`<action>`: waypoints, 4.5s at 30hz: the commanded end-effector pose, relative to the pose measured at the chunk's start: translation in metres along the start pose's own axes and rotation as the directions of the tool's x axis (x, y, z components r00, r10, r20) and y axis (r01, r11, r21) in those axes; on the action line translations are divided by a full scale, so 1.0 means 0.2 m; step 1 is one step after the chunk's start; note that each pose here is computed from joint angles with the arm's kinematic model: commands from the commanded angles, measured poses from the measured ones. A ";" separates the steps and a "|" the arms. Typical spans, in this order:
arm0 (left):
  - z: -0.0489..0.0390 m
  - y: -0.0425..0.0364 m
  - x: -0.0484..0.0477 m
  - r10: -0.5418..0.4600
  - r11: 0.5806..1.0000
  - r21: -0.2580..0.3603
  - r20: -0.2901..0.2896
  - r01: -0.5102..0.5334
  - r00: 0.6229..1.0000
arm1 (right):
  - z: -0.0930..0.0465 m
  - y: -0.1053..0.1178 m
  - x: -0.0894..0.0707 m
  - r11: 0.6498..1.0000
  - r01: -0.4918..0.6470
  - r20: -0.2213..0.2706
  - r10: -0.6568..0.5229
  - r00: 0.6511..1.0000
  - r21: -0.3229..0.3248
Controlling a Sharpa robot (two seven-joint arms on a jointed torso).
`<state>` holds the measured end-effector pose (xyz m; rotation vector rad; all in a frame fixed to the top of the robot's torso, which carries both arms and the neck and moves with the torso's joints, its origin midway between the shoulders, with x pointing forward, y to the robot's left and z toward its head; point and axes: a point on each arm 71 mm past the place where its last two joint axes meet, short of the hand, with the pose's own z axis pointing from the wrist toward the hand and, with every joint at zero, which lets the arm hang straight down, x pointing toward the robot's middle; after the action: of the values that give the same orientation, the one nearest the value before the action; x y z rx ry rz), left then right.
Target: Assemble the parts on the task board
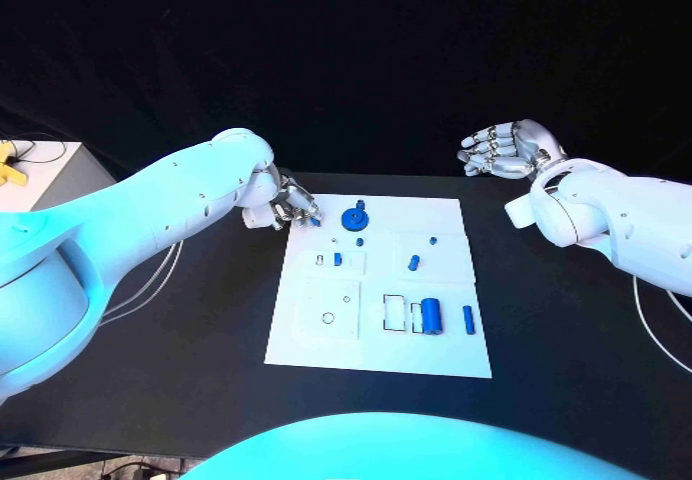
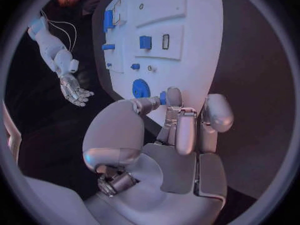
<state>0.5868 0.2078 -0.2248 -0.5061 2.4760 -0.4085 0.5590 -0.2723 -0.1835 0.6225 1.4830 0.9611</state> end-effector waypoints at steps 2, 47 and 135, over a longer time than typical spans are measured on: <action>-0.026 -0.027 0.015 -0.025 0.999 0.041 0.001 0.025 1.000 | 0.00 0.00 0.00 1.000 0.002 -0.007 -0.002 1.000 -0.007; -0.150 -0.004 0.341 0.266 0.956 0.087 0.157 -0.282 0.951 | 0.00 -0.02 -0.05 1.000 0.009 0.030 -0.008 1.000 -0.021; -0.119 0.002 0.427 0.355 0.930 0.086 0.051 -0.358 0.933 | 0.00 -0.03 -0.05 1.000 0.017 0.028 -0.017 0.999 -0.006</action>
<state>0.5083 0.1767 -0.2457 -0.0480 2.4251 -0.3621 0.5619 -0.2843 -0.1845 0.6282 1.4603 0.9357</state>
